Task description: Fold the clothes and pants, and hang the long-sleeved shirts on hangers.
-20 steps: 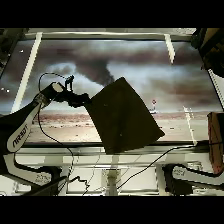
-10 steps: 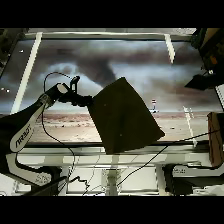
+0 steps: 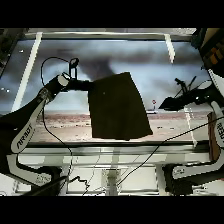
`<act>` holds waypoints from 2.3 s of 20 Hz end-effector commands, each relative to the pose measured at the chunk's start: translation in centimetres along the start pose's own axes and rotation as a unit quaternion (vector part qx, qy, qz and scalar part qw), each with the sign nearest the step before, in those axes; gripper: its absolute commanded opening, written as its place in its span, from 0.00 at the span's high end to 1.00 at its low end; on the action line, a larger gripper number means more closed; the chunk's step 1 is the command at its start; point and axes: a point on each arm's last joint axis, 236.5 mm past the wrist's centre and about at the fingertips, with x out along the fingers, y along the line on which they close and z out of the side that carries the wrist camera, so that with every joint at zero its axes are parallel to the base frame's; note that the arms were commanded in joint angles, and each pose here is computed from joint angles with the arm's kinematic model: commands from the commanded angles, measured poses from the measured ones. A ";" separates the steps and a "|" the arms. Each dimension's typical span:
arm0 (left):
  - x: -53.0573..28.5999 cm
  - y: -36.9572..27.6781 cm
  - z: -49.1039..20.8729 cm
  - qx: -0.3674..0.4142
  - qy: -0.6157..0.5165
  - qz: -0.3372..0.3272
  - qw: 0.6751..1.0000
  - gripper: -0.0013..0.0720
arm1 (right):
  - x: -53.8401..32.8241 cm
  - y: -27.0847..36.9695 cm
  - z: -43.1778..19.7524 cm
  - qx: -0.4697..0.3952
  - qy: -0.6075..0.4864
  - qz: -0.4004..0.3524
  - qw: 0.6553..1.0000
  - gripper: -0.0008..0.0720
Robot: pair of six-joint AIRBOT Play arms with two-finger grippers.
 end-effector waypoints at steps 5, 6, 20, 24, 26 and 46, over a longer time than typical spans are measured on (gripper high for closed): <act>-0.1 -0.5 9.9 0.050 -0.253 0.080 0.963 0.93 | 4.5 3.2 4.9 -0.049 -0.072 -0.027 0.996 0.34; 0.7 -0.1 9.3 0.050 -0.248 0.084 0.964 0.93 | 4.7 3.7 5.1 -0.052 -0.075 -0.026 0.995 0.34; -16.3 2.8 5.3 0.085 -0.026 0.037 0.995 0.59 | 2.6 3.9 1.4 -0.076 -0.007 -0.060 0.995 0.33; -21.8 7.9 -2.0 0.001 0.078 0.046 0.996 0.83 | 3.6 6.7 -1.8 -0.042 0.045 0.013 0.998 0.26; -22.3 9.4 -5.2 -0.056 0.084 0.046 0.994 0.83 | 4.5 8.3 -2.5 0.002 0.048 0.055 0.997 0.04; -11.1 6.0 -18.6 -0.255 0.212 -0.070 0.941 0.23 | 11.5 11.9 -2.8 0.156 0.020 0.037 0.987 0.82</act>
